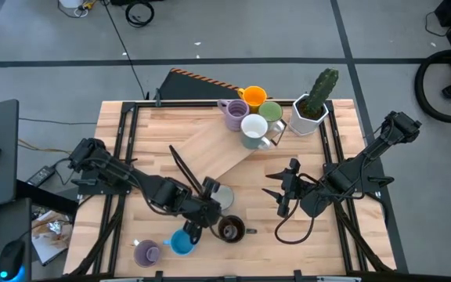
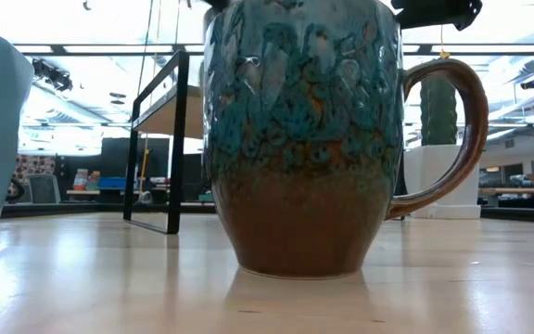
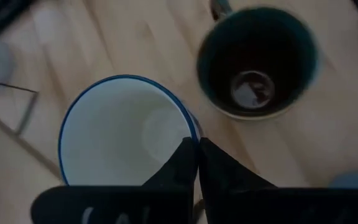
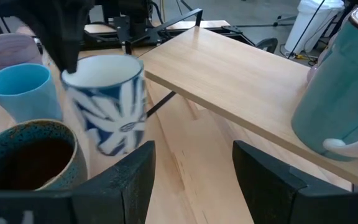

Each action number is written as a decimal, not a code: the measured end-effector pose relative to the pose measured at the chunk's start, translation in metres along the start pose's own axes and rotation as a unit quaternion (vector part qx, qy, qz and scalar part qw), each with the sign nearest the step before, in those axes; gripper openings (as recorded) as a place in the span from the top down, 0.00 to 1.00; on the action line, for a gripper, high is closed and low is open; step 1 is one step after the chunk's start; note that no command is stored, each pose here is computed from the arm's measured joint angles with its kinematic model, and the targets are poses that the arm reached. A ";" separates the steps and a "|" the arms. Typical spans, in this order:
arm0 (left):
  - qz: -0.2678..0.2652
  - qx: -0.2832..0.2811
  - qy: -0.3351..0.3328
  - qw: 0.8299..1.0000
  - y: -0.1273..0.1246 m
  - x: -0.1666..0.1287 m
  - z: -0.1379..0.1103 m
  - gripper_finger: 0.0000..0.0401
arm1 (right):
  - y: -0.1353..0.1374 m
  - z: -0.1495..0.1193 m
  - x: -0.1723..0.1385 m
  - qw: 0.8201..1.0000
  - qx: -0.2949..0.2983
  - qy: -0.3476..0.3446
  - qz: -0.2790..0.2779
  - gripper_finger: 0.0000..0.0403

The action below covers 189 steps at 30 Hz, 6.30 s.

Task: Place coffee mugs
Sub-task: Put the blue patterned mug on the shelf, then put the light blue mug on the shelf

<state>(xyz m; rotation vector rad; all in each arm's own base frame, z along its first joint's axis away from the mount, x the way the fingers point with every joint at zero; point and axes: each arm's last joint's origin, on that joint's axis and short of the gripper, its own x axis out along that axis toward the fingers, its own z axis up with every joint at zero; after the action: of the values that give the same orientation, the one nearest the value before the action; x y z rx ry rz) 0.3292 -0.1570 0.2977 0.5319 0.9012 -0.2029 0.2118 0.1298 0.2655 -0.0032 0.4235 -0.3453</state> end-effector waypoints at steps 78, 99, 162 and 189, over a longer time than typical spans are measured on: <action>-0.006 0.099 0.114 0.989 0.237 -0.051 -0.091 0.97 | -0.001 0.000 0.000 0.999 -0.039 -0.006 -0.014 0.45; -0.005 0.104 0.117 0.988 0.241 -0.051 -0.094 0.90 | 0.001 0.006 0.000 0.999 -0.036 -0.026 -0.009 0.45; -0.125 -0.115 0.063 0.984 0.156 -0.078 -0.036 0.74 | 0.003 0.008 0.005 0.998 -0.005 0.003 0.070 0.45; -0.116 -0.411 0.083 0.901 -0.089 -0.057 -0.004 0.77 | -0.014 0.019 0.019 0.994 -0.092 -0.035 -0.042 0.45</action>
<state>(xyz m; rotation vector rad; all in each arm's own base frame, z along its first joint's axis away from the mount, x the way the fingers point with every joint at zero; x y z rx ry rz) 0.2571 -0.2343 0.3095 -0.3542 1.1183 0.0217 0.2312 0.1085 0.2760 -0.2123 0.3849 -0.3868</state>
